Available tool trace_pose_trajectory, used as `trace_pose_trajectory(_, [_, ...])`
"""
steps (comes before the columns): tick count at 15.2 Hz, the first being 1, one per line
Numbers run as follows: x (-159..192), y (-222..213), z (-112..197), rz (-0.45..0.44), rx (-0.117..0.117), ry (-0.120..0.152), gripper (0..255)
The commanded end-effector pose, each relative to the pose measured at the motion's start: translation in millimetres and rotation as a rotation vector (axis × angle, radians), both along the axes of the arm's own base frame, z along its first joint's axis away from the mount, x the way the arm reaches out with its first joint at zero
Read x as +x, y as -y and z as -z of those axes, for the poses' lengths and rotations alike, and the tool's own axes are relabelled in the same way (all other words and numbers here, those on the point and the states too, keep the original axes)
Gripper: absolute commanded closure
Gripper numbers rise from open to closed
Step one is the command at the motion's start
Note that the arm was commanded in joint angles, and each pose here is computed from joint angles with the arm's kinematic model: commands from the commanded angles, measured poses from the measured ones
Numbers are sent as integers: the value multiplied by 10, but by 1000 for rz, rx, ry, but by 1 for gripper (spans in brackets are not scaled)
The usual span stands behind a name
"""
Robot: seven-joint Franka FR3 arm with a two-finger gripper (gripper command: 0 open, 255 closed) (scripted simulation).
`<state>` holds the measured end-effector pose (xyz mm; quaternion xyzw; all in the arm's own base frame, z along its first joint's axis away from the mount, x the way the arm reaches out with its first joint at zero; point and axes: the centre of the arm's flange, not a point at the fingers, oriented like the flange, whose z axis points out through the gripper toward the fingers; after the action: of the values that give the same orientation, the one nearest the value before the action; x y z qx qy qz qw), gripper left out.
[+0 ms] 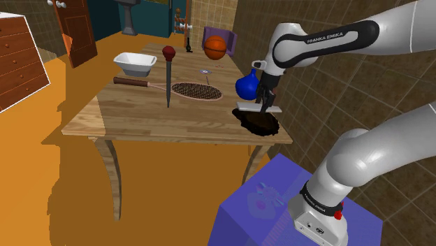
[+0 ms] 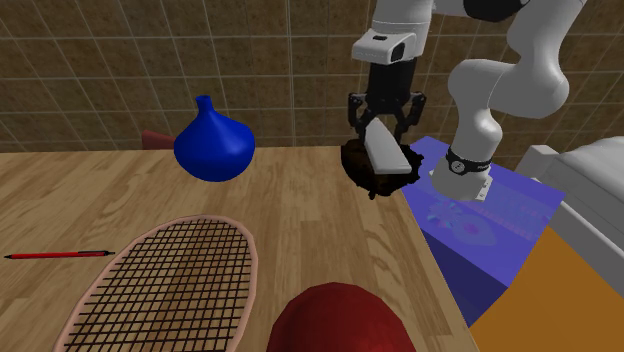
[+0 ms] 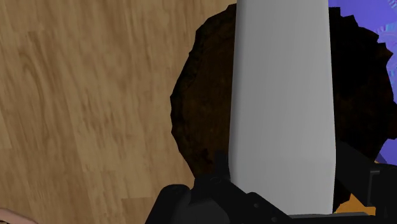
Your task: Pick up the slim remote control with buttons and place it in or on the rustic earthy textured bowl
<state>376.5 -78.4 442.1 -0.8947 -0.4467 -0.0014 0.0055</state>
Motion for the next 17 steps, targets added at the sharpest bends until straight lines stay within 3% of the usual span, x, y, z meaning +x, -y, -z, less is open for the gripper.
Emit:
trace_pose_trajectory(1, [3, 10, 100, 0, 0, 1, 255])
trace_pose_trajectory(9, [3, 10, 138, 0, 0, 1, 255])
trace_pose_trajectory(10, [3, 10, 138, 0, 0, 1, 0])
trace_pose_trajectory(15, [3, 10, 138, 0, 0, 1, 0])
trace_pose_trajectory(17, [3, 13, -126, 0, 0, 1, 0])
